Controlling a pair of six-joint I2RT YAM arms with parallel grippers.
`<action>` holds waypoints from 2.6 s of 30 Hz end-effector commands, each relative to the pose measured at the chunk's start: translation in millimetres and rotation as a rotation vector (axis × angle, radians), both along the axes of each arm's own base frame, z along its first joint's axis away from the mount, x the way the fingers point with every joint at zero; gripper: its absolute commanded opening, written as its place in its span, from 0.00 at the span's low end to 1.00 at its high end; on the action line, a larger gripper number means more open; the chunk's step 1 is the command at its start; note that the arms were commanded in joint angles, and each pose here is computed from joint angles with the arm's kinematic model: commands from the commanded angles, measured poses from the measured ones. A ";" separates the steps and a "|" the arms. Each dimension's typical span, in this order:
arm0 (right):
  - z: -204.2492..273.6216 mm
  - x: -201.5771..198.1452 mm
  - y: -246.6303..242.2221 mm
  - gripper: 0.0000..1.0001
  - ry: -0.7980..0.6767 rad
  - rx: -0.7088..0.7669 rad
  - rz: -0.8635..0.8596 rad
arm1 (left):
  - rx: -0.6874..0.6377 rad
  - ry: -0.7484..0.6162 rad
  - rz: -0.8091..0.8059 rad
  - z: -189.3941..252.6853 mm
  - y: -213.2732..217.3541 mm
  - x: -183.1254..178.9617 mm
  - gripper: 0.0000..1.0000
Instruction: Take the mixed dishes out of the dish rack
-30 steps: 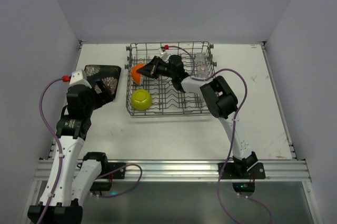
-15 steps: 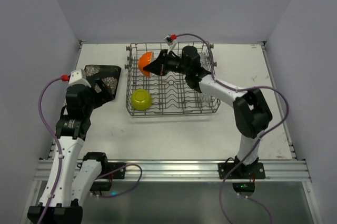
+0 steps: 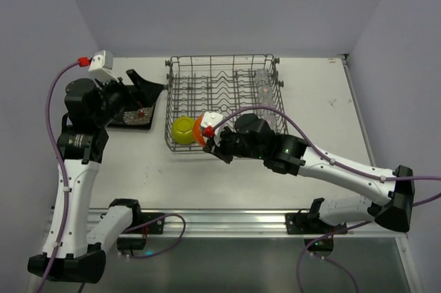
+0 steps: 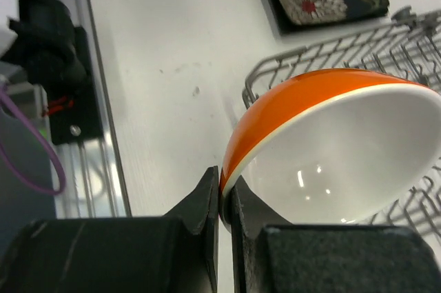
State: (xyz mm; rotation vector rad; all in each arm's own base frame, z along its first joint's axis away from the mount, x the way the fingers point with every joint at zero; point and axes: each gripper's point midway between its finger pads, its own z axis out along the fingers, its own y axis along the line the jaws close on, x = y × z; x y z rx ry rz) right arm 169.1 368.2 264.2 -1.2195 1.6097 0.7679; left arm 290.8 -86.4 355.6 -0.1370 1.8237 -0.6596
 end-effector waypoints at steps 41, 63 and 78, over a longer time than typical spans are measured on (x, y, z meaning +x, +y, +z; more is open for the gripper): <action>-72.8 -28.5 -55.0 0.00 -0.167 -0.661 -0.089 | 0.485 0.422 -0.530 -173.7 -179.4 -64.5 0.17; -56.2 -21.7 -60.1 0.80 -0.183 -0.565 -0.170 | 0.394 0.302 -0.260 -140.8 -144.4 -36.9 0.00; 60.7 21.2 -114.3 0.99 -0.286 -0.005 -0.549 | 0.233 0.301 -0.212 -165.5 -108.4 -66.0 0.00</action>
